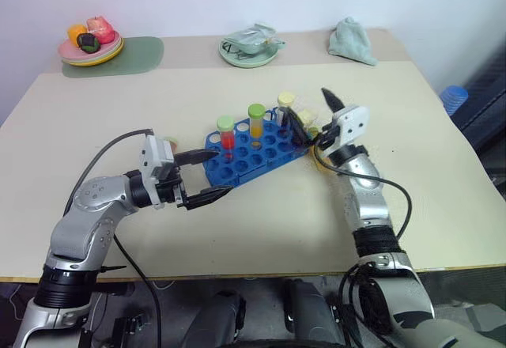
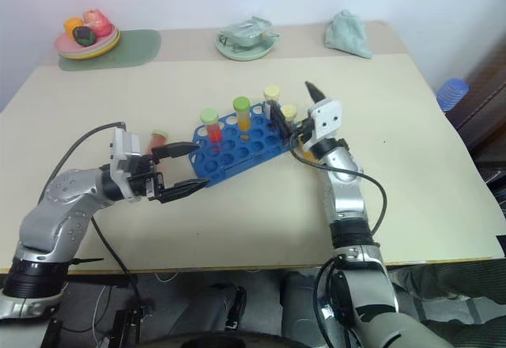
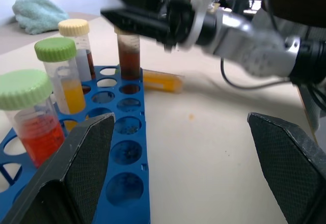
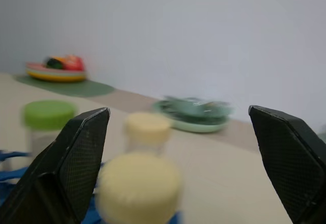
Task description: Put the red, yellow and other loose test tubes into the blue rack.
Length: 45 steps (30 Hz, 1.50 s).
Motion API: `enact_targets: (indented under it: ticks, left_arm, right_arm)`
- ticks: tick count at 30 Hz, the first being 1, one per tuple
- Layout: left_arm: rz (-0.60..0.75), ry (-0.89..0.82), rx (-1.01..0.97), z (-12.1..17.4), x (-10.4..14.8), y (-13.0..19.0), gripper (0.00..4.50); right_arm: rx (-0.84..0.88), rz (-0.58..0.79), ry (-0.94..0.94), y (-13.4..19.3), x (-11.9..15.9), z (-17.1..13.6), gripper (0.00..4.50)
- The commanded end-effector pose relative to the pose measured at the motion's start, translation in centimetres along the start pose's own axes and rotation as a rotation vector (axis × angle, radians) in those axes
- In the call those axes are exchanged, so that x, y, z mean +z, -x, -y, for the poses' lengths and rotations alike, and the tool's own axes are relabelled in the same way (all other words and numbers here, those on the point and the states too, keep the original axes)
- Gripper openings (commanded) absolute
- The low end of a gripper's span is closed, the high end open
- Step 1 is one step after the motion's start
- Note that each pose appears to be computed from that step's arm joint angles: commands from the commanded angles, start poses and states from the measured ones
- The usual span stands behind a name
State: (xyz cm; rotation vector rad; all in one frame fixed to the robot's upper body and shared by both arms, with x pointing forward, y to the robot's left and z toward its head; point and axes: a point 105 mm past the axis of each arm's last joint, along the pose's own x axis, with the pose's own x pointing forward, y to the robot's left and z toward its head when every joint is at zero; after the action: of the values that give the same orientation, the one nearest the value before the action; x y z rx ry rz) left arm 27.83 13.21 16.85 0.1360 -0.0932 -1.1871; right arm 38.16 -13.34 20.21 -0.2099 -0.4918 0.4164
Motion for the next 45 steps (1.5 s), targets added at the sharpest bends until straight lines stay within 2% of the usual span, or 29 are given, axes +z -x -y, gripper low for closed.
enact_targets:
  ticks: [1,4,8,12,18,29,39,42,44,45]
  left_arm:
    - [0.021,-0.033,-0.008,-0.1,0.8,-0.3,4.29]
    - [0.026,-0.033,-0.014,-0.1,0.8,-0.5,4.29]
    - [0.029,-0.035,-0.020,0.0,0.8,-0.6,4.29]
    - [0.032,-0.036,-0.020,0.0,0.8,-0.6,4.29]
    - [0.031,-0.036,-0.019,0.0,0.9,-0.7,4.29]
    - [0.027,-0.041,-0.026,-0.1,1.2,-1.0,4.29]
    - [0.029,-0.036,-0.025,0.0,1.1,-1.1,4.29]
    - [0.030,-0.033,-0.024,0.2,1.0,-1.1,4.29]
    - [0.030,-0.031,-0.023,0.2,1.0,-1.1,4.29]
    - [0.029,-0.030,-0.022,0.2,1.0,-1.1,4.29]
  right_arm:
    - [0.013,-0.008,0.019,-0.5,3.2,1.1,4.45]
    - [0.057,-0.084,-0.060,-0.4,4.5,2.2,4.45]
    - [0.092,-0.230,-0.121,0.6,4.2,4.0,4.45]
    - [0.131,-0.433,-0.147,2.8,2.1,5.3,4.45]
    - [0.271,-0.693,-0.230,5.8,-1.1,3.7,4.45]
    - [0.293,-0.906,-0.272,4.5,-4.1,2.8,4.45]
    - [0.285,-1.011,-0.158,3.3,-7.7,3.4,4.45]
    - [0.309,-1.017,-0.101,3.1,-8.2,3.6,3.64]
    - [0.324,-1.021,-0.076,3.0,-8.2,3.8,2.69]
    - [0.334,-1.026,-0.060,3.1,-8.2,4.0,2.69]
